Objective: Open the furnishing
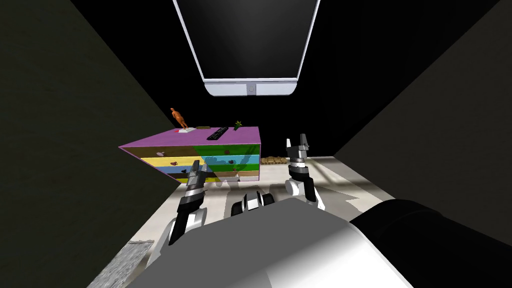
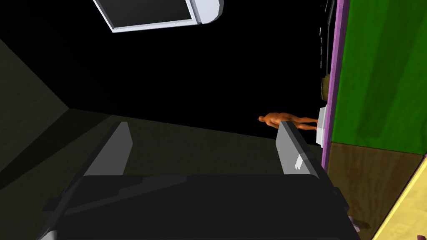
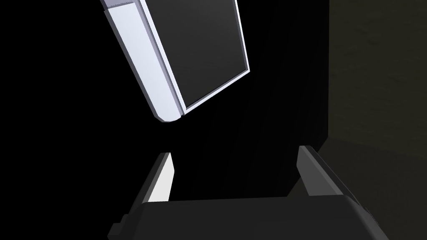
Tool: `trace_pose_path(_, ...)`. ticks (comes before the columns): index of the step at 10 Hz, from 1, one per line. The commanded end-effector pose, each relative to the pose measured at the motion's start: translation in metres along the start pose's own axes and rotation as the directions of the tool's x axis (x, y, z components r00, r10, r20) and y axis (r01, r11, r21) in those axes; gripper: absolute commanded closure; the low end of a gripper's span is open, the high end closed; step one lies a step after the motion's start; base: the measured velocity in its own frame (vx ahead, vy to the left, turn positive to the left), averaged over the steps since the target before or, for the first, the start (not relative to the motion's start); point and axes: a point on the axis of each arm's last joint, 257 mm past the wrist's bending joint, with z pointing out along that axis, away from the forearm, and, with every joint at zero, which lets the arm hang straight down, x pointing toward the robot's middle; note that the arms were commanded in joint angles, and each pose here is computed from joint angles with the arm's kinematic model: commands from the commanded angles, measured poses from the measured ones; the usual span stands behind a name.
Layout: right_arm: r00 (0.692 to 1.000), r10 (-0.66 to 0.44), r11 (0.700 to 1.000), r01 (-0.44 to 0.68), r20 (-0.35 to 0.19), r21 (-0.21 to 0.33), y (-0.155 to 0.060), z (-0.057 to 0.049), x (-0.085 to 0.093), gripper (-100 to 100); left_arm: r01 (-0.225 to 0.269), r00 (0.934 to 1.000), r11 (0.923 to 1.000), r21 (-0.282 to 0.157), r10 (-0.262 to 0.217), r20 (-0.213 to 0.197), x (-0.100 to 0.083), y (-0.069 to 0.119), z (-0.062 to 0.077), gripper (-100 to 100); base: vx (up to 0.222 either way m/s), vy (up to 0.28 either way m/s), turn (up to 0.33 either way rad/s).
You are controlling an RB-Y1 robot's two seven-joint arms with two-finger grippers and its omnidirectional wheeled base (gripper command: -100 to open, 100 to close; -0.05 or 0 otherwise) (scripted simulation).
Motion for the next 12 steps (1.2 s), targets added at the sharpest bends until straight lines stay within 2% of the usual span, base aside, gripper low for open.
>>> trace_pose_path(1, 1.000, 0.000, 1.000, 0.000, 0.000, 0.000, 0.000, 0.000, 0.000, 0, -0.003, 1.0000, 0.9992, -0.041, 0.003, -0.004, 0.001, 0.020, -0.002, -100, 0.068, -0.020, -0.020)
trace_pose_path(2, 1.000, 0.000, 1.000, 0.000, 0.000, 0.000, 0.000, 0.000, 0.000, 0, -0.004, 1.0000, 0.9985, -0.055, 0.004, -0.005, 0.002, 0.027, -0.003, -100, 0.071, -0.011, -0.019)
trace_pose_path(4, 1.000, 0.000, 1.000, 0.000, 0.000, 0.000, 0.000, 0.000, 0.000, 0, -0.004, 1.0000, 0.9943, -0.106, 0.004, -0.007, 0.005, 0.053, -0.006, -100, 0.095, -0.018, -0.029)
trace_pose_path(6, 1.000, 0.000, 1.000, 0.000, 0.000, 0.000, 0.000, 0.000, 0.000, 0, -0.004, 1.0000, 0.9913, -0.132, 0.003, -0.009, 0.007, 0.066, -0.007, -100, 0.089, -0.015, -0.021)
trace_pose_path(7, 1.000, 0.000, 1.000, 0.000, 0.000, 0.000, 0.000, 0.000, 0.000, 0, -0.005, 0.9999, 0.9873, -0.159, 0.003, -0.011, 0.009, 0.079, -0.009, -100, 0.097, -0.012, -0.032)
trace_pose_path(11, 1.000, 0.000, 1.000, 0.000, 0.000, 0.000, 0.000, 0.000, 0.000, 0, -0.008, 0.9998, 0.9756, -0.219, 0.004, -0.018, 0.014, 0.109, -0.015, -100, 0.078, -0.018, -0.023)
trace_pose_path(12, 1.000, 0.000, 1.000, 0.000, 0.000, 0.000, 0.000, 0.000, 0.000, 0, -0.007, 0.9998, 0.9677, -0.252, 0.002, -0.020, 0.018, 0.124, -0.018, -100, 0.106, -0.019, -0.042)
